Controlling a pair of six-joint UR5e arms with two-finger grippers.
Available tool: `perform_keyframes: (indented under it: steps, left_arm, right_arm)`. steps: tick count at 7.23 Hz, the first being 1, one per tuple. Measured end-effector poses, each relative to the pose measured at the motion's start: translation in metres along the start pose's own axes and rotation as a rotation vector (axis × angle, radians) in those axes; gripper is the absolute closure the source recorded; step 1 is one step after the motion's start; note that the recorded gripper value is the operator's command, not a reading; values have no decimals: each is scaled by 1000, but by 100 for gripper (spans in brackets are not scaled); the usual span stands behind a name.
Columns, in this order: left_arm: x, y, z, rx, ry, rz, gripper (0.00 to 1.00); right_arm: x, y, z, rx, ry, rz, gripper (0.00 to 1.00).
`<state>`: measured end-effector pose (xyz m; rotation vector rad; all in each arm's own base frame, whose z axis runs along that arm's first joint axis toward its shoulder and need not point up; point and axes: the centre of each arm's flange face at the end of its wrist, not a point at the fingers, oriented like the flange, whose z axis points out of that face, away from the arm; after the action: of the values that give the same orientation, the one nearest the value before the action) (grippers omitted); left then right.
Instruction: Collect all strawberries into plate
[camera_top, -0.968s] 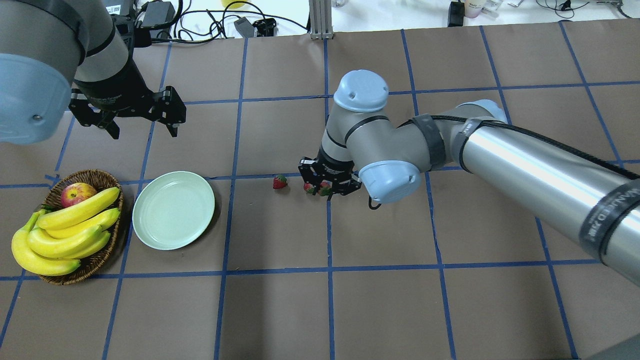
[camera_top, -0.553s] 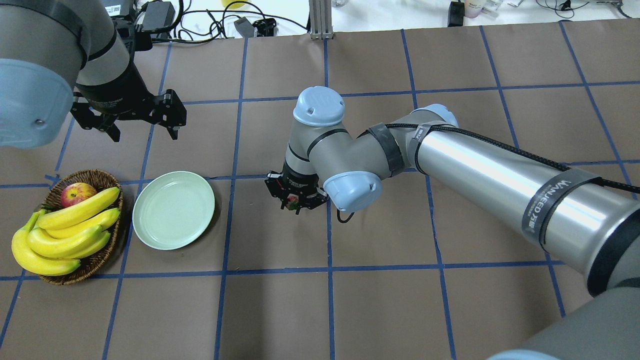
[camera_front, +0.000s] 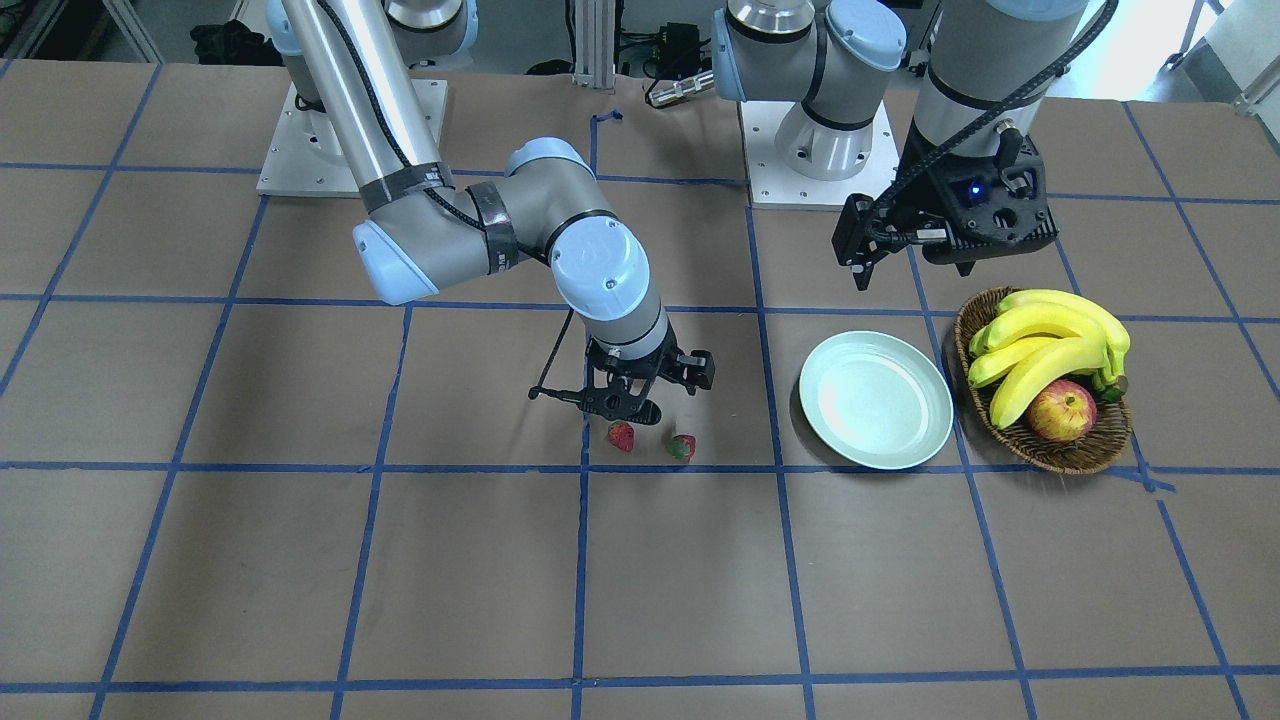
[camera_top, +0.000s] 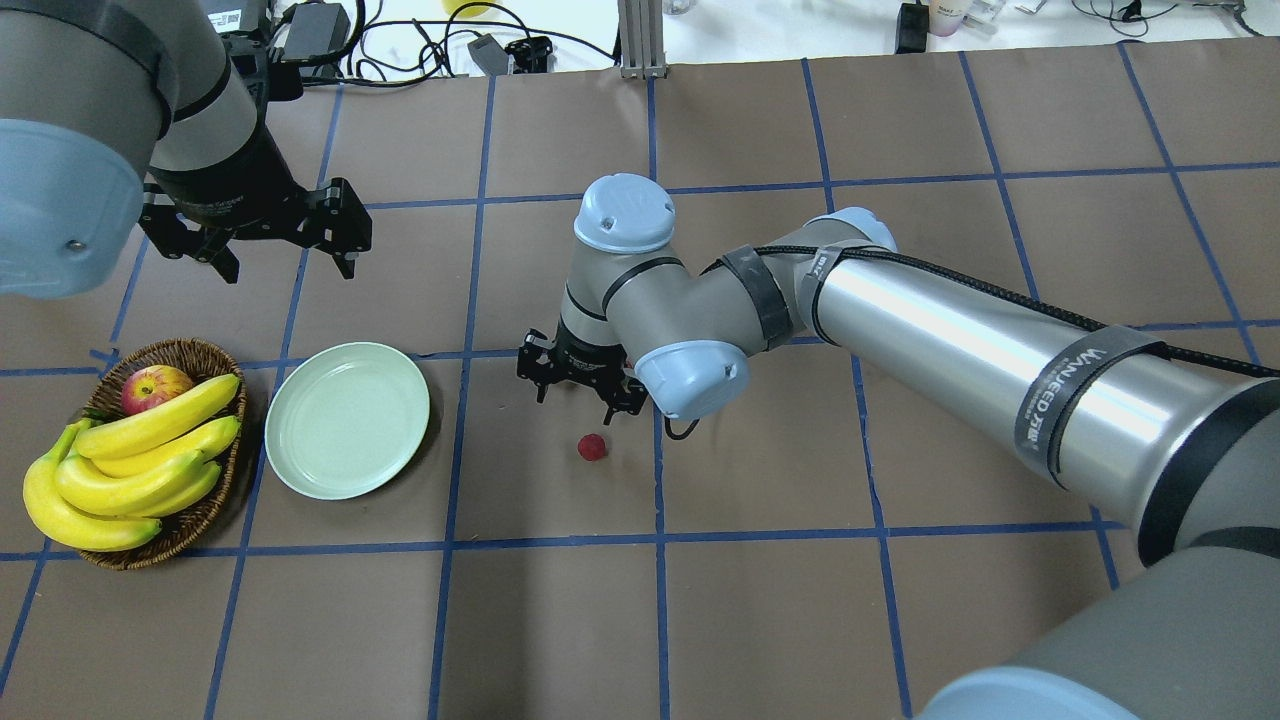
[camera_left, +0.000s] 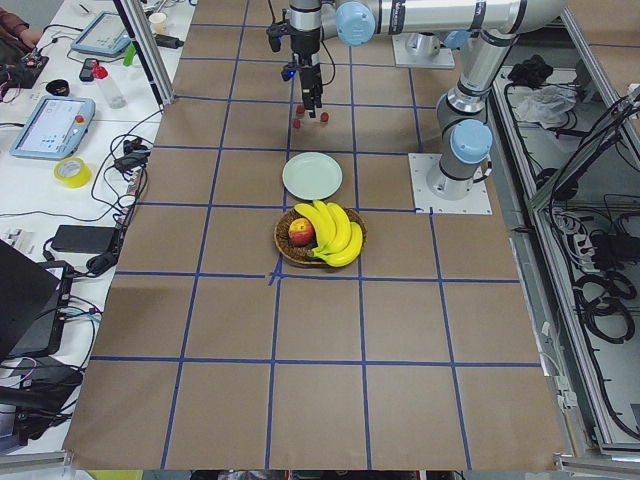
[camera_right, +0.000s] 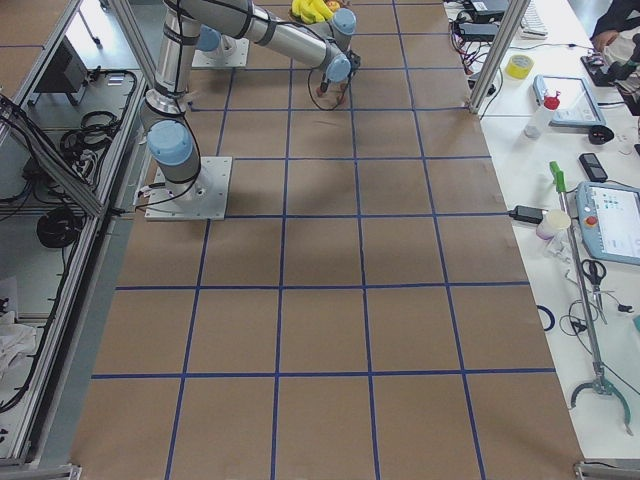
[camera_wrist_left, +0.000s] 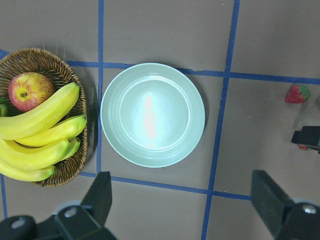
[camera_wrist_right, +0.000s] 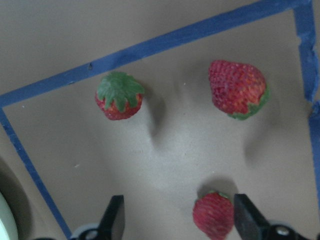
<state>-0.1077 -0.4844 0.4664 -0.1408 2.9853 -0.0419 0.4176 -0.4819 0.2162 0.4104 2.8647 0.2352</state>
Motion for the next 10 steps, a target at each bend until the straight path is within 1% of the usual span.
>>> perform_keyframes:
  steps: [1, 2, 4, 5, 6, 7, 8, 10]
  left_arm:
    - [0, 0, 0, 0, 0, 1, 0]
    - [0, 0, 0, 0, 0, 2, 0]
    - [0, 0, 1, -1, 0, 2, 0]
    - [1, -1, 2, -3, 1, 2, 0]
    - [2, -3, 4, -1, 3, 0, 0]
    - [3, -6, 6, 5, 5, 1, 0]
    - [3, -8, 7, 7, 8, 2, 0]
    - [6, -7, 17, -11, 10, 13, 0]
  right_arm:
    - [2, 3, -28, 42, 12, -12, 0]
    - [10, 3, -62, 76, 36, -32, 0]
    - [45, -12, -135, 115, 90, -49, 0]
    - [63, -18, -178, 113, 123, -42, 0]
    - [78, -22, -221, 103, 174, -54, 0]
    - [89, -23, -259, 91, 232, -96, 0]
    - [101, -24, -297, 93, 256, -141, 0]
    - [145, -40, -370, 138, 239, -152, 0]
